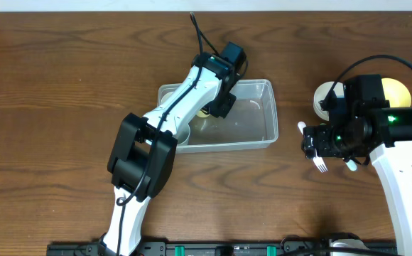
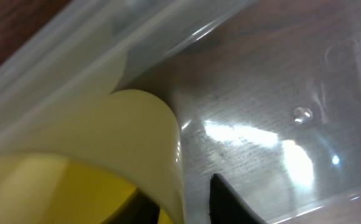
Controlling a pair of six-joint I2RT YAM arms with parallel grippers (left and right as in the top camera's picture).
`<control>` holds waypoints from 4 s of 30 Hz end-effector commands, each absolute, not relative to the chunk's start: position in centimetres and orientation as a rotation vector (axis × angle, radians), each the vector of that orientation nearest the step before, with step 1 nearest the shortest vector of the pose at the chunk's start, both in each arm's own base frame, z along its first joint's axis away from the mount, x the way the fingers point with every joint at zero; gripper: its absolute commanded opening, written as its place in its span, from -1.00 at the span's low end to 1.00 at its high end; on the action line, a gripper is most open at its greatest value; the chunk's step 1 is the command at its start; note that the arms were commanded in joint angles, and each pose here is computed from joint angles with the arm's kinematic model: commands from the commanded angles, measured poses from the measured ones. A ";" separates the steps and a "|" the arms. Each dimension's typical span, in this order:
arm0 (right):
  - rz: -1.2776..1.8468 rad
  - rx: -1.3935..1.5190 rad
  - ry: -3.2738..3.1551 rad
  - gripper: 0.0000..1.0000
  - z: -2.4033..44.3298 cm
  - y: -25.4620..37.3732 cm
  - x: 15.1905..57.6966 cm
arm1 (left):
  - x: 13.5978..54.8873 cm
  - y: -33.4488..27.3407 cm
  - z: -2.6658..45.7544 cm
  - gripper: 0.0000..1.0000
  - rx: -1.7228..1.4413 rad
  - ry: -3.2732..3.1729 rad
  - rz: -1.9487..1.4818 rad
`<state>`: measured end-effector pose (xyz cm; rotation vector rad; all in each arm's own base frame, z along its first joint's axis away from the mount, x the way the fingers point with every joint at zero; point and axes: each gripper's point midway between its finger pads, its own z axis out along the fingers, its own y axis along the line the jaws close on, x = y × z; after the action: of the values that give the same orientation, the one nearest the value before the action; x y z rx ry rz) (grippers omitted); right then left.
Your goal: Pack container
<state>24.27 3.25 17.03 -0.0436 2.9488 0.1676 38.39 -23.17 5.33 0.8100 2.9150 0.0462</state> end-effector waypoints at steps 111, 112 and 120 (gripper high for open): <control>-0.185 -0.010 3.165 -0.97 3.8 -0.6 42.1 | 27.1 -1.3 20.1 0.32 -0.249 2.681 -0.185; -0.181 -0.015 3.135 -0.97 5.2 -0.4 42.5 | 27.1 -1.3 20.1 0.31 -0.249 2.681 -0.185; -0.123 -0.285 2.812 -0.98 19.0 4.5 43.7 | 27.1 -1.3 20.1 0.32 -0.249 2.681 -0.185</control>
<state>43.30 1.38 10.59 -0.1256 3.0340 -0.1777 27.29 -1.48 19.90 -0.2412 2.6875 -0.1869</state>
